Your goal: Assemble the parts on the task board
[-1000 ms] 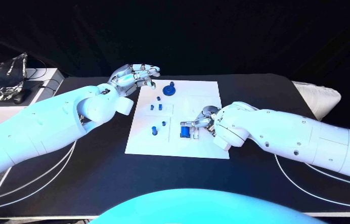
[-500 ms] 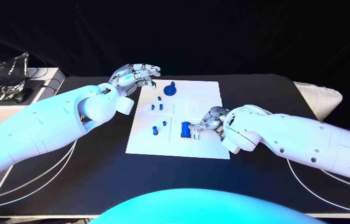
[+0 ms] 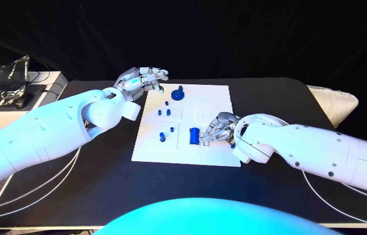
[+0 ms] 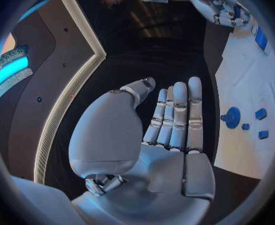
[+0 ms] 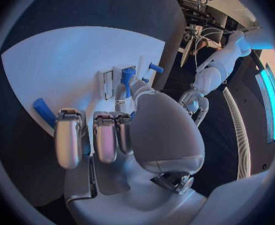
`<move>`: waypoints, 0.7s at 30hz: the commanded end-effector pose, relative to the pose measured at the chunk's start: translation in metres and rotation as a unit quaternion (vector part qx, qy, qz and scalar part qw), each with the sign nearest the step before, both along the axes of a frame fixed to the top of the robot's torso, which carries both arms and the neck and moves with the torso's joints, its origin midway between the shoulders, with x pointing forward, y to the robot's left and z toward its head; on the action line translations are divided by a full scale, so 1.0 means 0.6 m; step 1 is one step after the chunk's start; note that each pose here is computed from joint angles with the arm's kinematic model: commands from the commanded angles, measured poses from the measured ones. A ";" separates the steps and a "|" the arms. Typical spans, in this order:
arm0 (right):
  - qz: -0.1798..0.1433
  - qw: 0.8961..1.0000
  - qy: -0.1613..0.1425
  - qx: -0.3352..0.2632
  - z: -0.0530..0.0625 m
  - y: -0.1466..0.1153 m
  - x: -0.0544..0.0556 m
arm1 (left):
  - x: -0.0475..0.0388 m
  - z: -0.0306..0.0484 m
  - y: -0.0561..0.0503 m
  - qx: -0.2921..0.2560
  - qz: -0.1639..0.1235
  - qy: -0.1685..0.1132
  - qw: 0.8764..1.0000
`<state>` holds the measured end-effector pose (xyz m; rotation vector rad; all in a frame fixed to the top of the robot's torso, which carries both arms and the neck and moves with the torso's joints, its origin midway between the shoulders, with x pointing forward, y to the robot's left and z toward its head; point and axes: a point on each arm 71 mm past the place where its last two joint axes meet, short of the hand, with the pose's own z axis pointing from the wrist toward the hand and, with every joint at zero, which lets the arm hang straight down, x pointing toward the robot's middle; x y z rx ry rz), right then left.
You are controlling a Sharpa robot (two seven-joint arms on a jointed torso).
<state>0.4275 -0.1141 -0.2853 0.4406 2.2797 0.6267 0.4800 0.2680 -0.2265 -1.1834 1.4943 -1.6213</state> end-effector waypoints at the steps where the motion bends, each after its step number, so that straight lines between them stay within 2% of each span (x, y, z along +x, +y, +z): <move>1: -0.002 0.999 -0.032 -0.003 0.002 -0.004 0.004 | 0.000 0.002 -0.003 -0.006 -0.006 -0.002 1.000; 21: -0.009 0.999 -0.037 -0.012 -0.022 0.026 -0.007 | -0.001 0.002 -0.004 -0.006 -0.007 -0.002 1.000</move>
